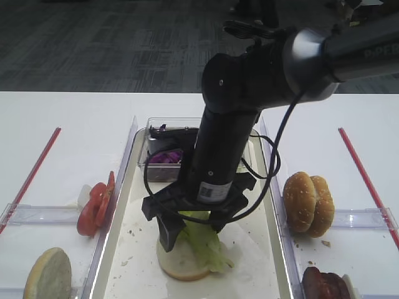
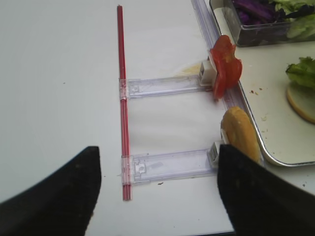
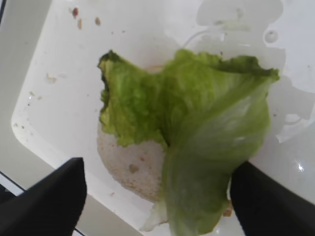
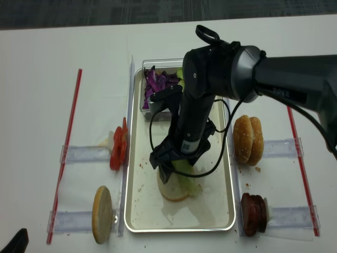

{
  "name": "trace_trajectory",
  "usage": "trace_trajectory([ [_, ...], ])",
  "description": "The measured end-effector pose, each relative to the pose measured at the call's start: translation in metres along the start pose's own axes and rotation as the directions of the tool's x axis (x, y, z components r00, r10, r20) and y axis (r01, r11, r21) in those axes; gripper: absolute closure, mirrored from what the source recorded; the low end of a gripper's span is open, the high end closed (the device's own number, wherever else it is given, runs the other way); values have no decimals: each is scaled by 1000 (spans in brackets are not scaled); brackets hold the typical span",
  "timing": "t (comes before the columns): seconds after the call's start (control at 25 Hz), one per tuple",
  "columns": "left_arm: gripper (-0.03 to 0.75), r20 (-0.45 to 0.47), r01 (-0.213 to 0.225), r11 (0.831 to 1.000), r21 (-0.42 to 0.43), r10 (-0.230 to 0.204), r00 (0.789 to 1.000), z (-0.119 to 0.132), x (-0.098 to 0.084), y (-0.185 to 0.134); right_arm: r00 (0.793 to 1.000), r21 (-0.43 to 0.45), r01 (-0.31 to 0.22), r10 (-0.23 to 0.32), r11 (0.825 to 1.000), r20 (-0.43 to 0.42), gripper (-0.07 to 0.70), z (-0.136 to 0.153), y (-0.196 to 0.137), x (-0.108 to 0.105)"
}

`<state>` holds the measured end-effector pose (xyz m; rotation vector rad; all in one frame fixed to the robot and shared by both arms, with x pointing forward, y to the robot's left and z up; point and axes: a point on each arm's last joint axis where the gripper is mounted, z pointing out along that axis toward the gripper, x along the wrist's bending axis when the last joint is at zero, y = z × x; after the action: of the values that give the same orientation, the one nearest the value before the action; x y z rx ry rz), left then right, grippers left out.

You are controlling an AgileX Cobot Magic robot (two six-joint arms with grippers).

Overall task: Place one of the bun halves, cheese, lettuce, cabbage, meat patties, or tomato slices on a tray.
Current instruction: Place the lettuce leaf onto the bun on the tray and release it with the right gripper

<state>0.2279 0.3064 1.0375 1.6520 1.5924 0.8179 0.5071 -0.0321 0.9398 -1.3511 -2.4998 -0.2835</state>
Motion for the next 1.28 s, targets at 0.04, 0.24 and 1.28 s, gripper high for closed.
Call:
trace_trajectory([
  [0.04,242,0,0,1000,0,0,1000,0,0,0,1000,5,3,-3,1000,7,17,0,0,-1],
  [0.24,242,0,0,1000,0,0,1000,0,0,0,998,12,17,-17,1000,56,3,-10,5,-1],
  [1.28,242,0,0,1000,0,0,1000,0,0,0,984,-219,38,2,975,178,19,-117,53,29],
])
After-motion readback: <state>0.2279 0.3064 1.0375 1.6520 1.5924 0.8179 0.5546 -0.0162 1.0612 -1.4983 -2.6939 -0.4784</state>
